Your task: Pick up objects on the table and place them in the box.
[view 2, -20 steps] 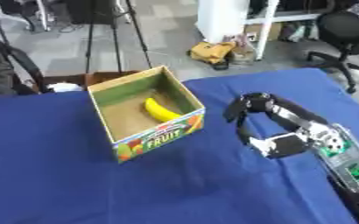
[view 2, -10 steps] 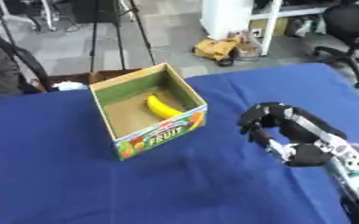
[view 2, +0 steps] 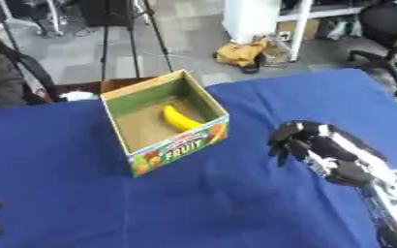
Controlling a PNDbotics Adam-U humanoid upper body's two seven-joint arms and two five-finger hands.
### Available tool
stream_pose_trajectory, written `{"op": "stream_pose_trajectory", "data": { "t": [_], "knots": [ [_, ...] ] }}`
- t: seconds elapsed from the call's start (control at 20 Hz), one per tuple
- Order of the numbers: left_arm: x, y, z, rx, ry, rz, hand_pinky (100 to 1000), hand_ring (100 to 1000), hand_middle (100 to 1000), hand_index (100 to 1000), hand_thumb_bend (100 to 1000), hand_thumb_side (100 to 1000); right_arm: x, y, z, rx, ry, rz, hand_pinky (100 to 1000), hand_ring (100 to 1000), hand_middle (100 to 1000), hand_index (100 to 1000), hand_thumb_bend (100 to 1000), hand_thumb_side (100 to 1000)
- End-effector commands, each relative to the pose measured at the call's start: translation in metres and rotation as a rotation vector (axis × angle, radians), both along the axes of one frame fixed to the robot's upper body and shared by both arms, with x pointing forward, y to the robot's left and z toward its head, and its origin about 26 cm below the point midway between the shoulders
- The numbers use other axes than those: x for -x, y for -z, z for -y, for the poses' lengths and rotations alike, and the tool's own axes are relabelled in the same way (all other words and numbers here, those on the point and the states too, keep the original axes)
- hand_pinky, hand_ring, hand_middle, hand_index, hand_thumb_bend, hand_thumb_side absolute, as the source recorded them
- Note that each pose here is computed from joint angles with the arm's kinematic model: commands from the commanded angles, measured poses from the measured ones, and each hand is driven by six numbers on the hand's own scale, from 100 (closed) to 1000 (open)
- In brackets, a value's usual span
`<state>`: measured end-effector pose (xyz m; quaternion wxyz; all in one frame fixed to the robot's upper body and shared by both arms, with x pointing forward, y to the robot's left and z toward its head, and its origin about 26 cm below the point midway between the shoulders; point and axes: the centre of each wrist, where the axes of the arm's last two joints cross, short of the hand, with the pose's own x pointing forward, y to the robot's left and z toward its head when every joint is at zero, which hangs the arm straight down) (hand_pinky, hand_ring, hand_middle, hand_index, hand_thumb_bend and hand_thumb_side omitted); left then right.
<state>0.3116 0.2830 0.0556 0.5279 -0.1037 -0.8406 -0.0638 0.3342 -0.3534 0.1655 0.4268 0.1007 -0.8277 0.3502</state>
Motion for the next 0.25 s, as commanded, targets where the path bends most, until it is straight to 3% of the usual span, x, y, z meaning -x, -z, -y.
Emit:
{"op": "stream_pose_trajectory", "data": {
  "t": [0.05, 0.25],
  "knots": [
    [-0.0007, -0.007, -0.0069, -0.008, -0.02, 0.018, 490, 742, 485, 544, 252, 1000, 0.003, -0.0115, 0.0001, -0.004, -0.006, 0.022, 479, 620, 634, 710, 100, 526],
    [-0.0001, -0.0065, -0.0079, -0.005, -0.03, 0.014, 490, 741, 485, 550, 254, 1000, 0.0037, -0.0104, -0.0004, -0.003, -0.006, 0.016, 478, 619, 633, 709, 100, 526]
  ]
}}
